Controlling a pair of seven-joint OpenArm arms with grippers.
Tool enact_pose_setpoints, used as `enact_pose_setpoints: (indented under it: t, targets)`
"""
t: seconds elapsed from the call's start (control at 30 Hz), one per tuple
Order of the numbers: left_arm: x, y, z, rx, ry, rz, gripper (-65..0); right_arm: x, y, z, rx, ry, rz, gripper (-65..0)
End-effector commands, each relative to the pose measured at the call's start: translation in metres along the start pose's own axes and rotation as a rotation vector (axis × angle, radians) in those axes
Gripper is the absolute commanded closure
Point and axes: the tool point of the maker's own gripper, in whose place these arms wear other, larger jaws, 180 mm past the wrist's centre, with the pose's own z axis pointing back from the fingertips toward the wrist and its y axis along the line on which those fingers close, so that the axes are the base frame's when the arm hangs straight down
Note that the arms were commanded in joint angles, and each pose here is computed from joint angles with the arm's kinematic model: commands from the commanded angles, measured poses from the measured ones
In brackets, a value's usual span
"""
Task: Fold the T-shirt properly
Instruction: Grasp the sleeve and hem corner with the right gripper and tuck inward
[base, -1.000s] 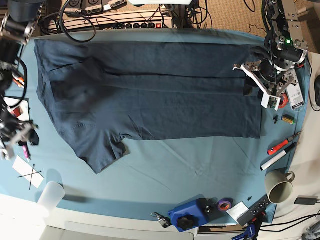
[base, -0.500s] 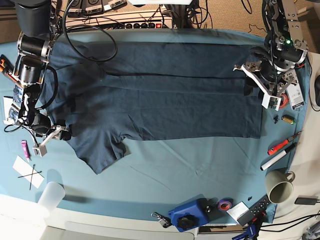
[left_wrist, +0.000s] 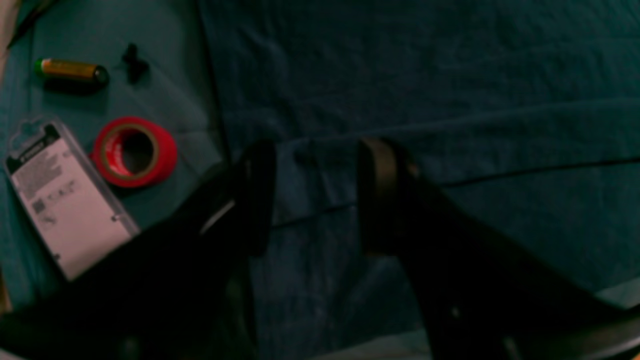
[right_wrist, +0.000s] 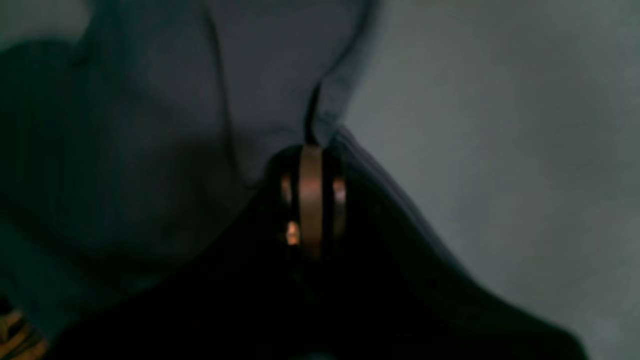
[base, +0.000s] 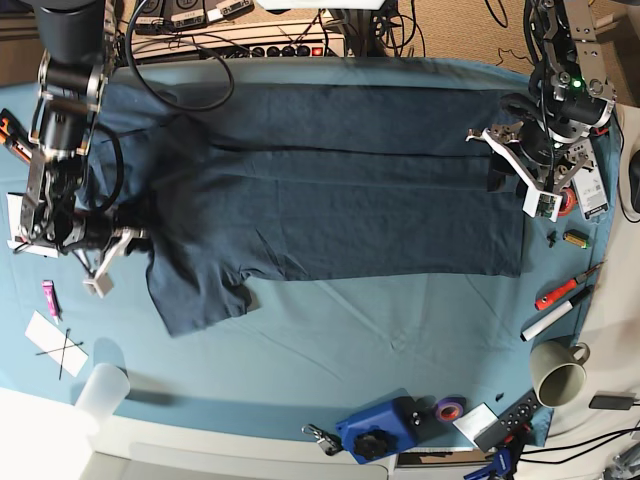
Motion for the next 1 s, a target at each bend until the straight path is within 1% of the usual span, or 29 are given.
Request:
enact_pose_setpoints:
  t: [0.0,0.07,0.13,0.23,0.33,0.4,0.5,0.53,0.63,0.67,0.73,0.77,0.87,0.93,0.97]
  targets:
    - [0.012,0.002,0.003,0.005,-0.046,-0.016,-27.1,0.005,-0.004,0.017,-0.029,0.010,0.044,0.0]
    - [0.012,0.002,0.003,0.005,-0.046,-0.016,-27.1,-0.003,0.006,0.025,-0.021,0.028,0.091,0.0]
    - [0.013,0.002,0.003,0.005,-0.047,-0.016,-27.1,-0.011,0.012,0.034,-0.039,0.037,0.149,0.0]
    - [0.012,0.002,0.003,0.005,-0.046,-0.015,-27.1,-0.020,0.020,0.046,-0.065,0.022,0.207,0.0]
    - [0.012,0.002,0.003,0.005,-0.046,-0.015,-27.1,-0.024,0.023,0.058,-0.089,-0.007,0.233,0.0]
    - [0.012,0.002,0.003,0.005,-0.046,-0.015,-27.1,-0.025,0.021,0.064,-0.102,-0.022,0.232,0.0]
    - [0.012,0.002,0.003,0.005,-0.046,-0.015,-27.1,-0.025,0.017,0.069,-0.113,-0.018,0.223,0.0]
    - [0.012,0.002,0.003,0.005,-0.046,-0.015,-27.1,-0.025,0.017,0.069,-0.114,-0.017,0.223,-2.8]
    - [0.011,0.001,0.003,0.005,-0.044,-0.015,-27.1,-0.030,0.019,0.070,-0.096,0.006,0.217,-19.0]
    - [0.010,0.001,0.004,0.005,-0.041,-0.015,-27.1,-0.027,0.023,0.071,-0.077,-0.008,0.203,-22.6]
    - [0.008,0.001,0.004,0.004,-0.035,-0.015,-27.1,-0.020,0.030,0.073,-0.038,-0.042,0.186,-23.9]
    - [0.008,0.001,0.004,0.004,-0.034,-0.015,-27.1,-0.017,0.029,0.076,-0.044,-0.048,0.195,-23.9]
    - [0.007,0.001,0.004,0.003,-0.034,-0.014,-27.1,-0.004,0.020,0.090,-0.104,-0.088,0.214,-23.8]
    - [0.009,0.001,0.004,0.004,-0.037,-0.015,-27.1,0.018,0.010,0.104,-0.156,-0.188,0.209,-23.8]
    - [0.009,0.001,0.004,0.004,-0.037,-0.015,-27.1,0.026,0.006,0.111,-0.182,-0.223,0.207,-23.8]
